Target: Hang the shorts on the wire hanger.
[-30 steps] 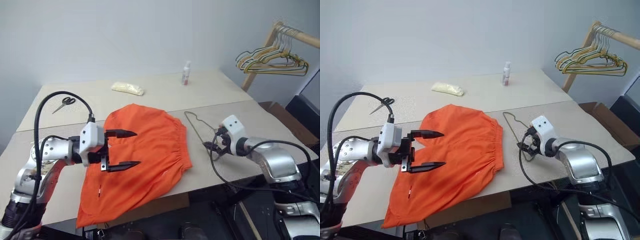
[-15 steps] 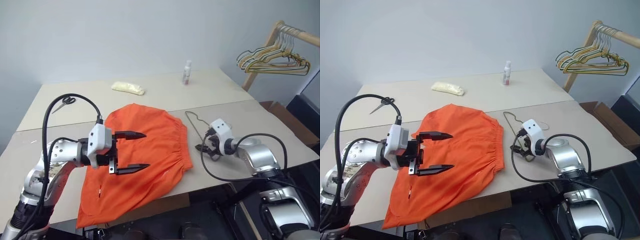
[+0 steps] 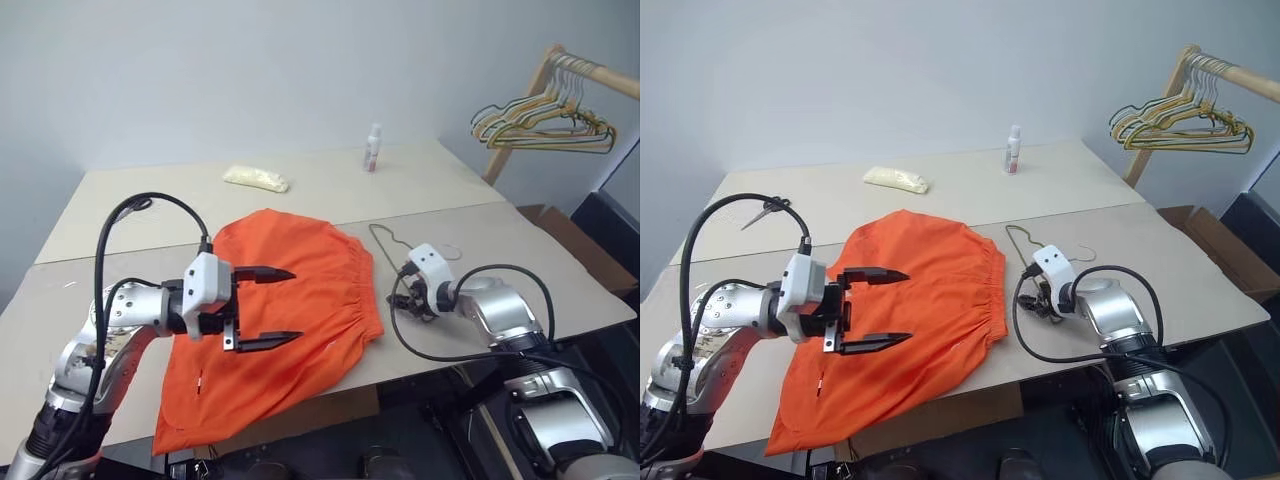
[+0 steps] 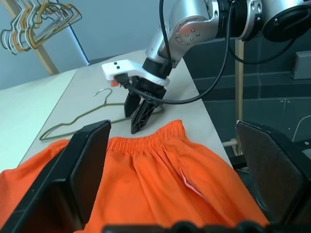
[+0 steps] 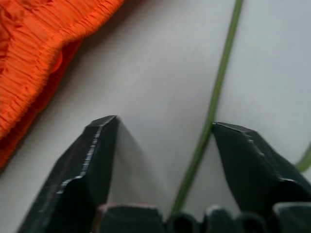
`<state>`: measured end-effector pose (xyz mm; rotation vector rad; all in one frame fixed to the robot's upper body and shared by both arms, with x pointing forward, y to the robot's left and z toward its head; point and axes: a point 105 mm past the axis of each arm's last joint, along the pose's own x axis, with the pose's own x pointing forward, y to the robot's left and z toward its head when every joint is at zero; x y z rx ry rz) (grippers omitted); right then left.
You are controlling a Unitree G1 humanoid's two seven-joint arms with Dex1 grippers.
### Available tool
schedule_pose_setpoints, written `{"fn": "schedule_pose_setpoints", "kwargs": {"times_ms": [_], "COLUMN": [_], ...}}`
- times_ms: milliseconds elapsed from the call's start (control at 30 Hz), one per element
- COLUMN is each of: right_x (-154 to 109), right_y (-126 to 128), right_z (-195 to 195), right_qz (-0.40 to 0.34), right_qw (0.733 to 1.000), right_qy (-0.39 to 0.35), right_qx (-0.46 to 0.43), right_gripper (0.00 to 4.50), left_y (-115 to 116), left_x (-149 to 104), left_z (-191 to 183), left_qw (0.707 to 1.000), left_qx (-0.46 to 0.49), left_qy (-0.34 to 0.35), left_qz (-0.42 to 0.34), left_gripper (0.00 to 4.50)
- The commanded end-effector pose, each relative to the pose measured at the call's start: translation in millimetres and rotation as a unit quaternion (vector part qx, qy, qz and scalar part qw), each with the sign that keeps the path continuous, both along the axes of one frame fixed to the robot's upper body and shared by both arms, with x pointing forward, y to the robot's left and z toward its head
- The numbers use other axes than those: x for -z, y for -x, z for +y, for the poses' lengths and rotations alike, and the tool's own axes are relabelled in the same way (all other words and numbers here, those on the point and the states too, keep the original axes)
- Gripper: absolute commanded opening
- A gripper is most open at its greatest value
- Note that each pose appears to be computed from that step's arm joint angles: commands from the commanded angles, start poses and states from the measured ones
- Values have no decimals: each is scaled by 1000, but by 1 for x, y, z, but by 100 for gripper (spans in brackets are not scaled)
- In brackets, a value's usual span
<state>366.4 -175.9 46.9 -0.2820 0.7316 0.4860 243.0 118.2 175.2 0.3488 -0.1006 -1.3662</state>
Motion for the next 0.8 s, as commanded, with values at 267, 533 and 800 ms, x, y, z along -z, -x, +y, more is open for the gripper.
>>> {"fn": "schedule_pose_setpoints", "kwargs": {"times_ms": [267,533,800], "right_x": [22,-19,-123], "right_y": [5,-14,-10], "right_z": [-22,-34,3], "right_qz": [43,-63,-301], "right_qw": [997,990,951], "right_qy": [42,10,-73], "right_qx": [54,128,20], "right_gripper": [6,6,6], "left_y": [-1,-24,-70], "left_x": [-7,-10,-32], "left_z": [-3,-7,-12], "left_qw": [1000,998,969], "left_qx": [8,-50,-169], "left_qy": [-1,12,164], "left_qz": [-28,-38,68], "left_gripper": [450,450,450]}}
